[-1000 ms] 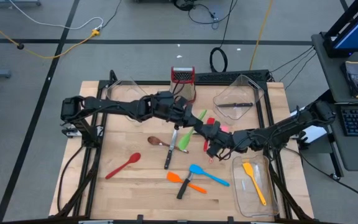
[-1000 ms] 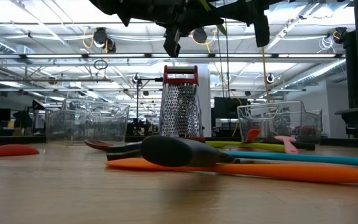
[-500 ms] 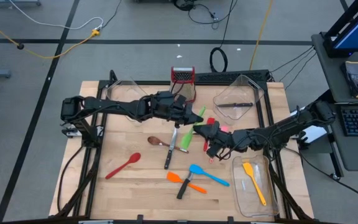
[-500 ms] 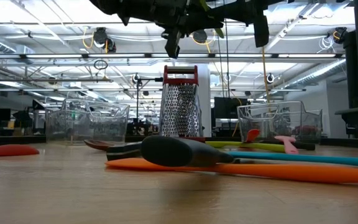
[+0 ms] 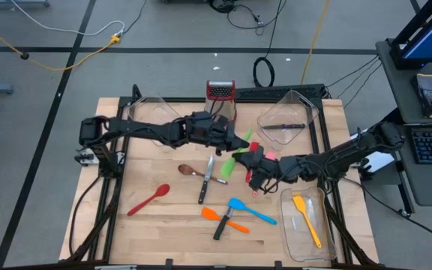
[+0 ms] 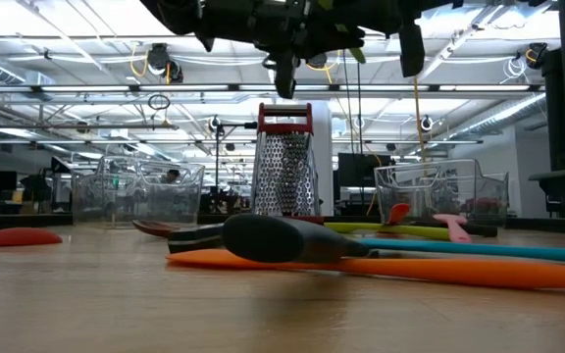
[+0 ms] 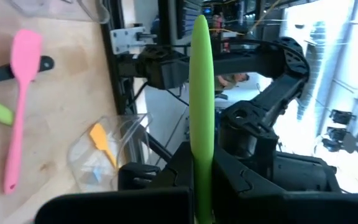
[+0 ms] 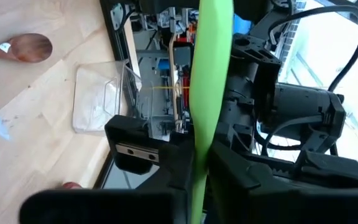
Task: Pick & Place Kitchen Items
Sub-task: Put the green spatula into the bottom transparent bin
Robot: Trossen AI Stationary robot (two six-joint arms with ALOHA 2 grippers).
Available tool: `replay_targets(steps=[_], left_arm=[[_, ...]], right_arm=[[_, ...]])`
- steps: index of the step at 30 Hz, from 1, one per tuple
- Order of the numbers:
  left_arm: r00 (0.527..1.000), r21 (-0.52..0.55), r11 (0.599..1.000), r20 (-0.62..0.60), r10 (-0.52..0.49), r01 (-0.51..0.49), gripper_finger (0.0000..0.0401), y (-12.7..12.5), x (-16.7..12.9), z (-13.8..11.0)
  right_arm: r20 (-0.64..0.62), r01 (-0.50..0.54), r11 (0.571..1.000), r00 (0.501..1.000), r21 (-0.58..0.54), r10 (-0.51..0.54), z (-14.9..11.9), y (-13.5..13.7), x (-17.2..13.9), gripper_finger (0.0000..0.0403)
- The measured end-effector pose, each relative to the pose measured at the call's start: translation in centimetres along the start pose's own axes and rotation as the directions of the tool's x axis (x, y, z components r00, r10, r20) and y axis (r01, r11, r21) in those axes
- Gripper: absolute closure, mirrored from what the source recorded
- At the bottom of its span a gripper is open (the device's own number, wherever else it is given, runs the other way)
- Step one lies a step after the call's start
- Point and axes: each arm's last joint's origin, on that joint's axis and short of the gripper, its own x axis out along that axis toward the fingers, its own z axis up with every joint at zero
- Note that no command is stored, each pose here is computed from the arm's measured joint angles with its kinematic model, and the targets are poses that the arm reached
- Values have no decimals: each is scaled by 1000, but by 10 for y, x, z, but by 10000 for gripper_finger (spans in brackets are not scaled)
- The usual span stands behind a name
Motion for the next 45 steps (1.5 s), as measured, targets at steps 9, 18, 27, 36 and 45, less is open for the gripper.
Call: replay_targets(steps=[9,18,27,36,45], left_arm=[[1000,16,1000,12,-20,20,391,1,2,4],[999,73,997,29,-22,20,316,2,-1,14],[996,181,983,80,-35,20,238,2,-7,32],[974,308,949,181,-134,73,172,-5,-21,68],[940,477,877,274,-204,51,158,-9,-40,102]], right_arm=[[-72,-1,999,997,52,5,-2,1,0,382],[-163,14,998,987,68,-3,-3,1,-2,387],[-201,29,992,980,119,-5,1,1,-6,388],[-300,67,987,954,143,-21,1,0,-9,389],[-430,228,907,901,353,-59,-8,-14,-19,389]])
